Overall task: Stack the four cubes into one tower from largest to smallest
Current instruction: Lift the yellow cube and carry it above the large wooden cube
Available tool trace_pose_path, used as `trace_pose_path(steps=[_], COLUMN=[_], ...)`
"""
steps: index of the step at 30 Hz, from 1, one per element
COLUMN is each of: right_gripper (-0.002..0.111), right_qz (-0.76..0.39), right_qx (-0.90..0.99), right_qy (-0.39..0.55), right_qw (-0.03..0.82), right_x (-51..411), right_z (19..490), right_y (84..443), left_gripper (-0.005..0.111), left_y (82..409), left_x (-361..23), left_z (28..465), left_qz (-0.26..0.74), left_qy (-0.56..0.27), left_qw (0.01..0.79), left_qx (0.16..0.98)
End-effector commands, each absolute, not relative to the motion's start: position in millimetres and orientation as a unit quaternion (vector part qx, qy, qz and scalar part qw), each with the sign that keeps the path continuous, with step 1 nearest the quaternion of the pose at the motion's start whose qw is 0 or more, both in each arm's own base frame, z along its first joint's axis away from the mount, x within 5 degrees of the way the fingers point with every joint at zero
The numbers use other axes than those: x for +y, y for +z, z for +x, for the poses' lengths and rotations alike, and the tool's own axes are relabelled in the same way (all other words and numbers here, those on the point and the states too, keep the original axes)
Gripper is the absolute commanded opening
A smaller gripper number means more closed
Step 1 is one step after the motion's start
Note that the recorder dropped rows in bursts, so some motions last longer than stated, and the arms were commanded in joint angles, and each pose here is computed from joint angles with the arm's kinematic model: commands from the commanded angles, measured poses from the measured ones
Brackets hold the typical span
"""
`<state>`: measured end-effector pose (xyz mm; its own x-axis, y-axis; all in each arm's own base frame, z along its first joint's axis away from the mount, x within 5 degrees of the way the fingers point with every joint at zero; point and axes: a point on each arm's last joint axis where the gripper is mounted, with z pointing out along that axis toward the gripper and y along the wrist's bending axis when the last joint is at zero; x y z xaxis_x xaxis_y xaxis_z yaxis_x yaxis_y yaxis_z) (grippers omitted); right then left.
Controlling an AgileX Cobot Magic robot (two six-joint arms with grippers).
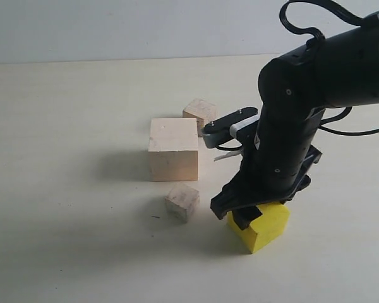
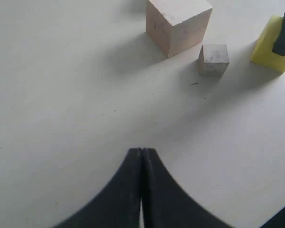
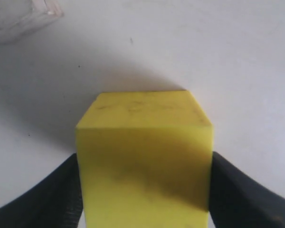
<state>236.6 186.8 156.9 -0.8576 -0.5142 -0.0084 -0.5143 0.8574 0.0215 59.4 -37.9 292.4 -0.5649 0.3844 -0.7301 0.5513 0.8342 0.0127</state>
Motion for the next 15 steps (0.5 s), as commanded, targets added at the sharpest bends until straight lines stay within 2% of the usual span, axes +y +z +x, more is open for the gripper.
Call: trace_pose_path(steps=[1,4,8,15], right_gripper=[0.000,0.000,0.000,0.000], right_qz=[-0.275,-0.278,-0.277,-0.233], right_qx=[0.961,0.960,0.960,0.966], right_qy=[-0.006,-0.017,-0.033,-0.005], right_qw=[-0.015,-0.031,-0.008,0.113], right_x=[183.8,183.7,188.8,210.1], right_z=[235.1,236.2,249.6,283.5], right_y=[161.0,169.0,195.2,262.1], left_gripper=[0.000,0.000,0.000,0.000], left_y=[292.7,292.7,292.7,292.7], left_x=[-37.8,-37.9,-37.8,-37.9], left_z=[59.7,59.6,59.1,59.0], left_qz=[0.264,0.263,0.263,0.263], left_qy=[-0.110,-0.111,-0.112,-0.113], left_qw=[0.391,0.391,0.391,0.391], left_qx=[0.875,0.875,0.875,0.875])
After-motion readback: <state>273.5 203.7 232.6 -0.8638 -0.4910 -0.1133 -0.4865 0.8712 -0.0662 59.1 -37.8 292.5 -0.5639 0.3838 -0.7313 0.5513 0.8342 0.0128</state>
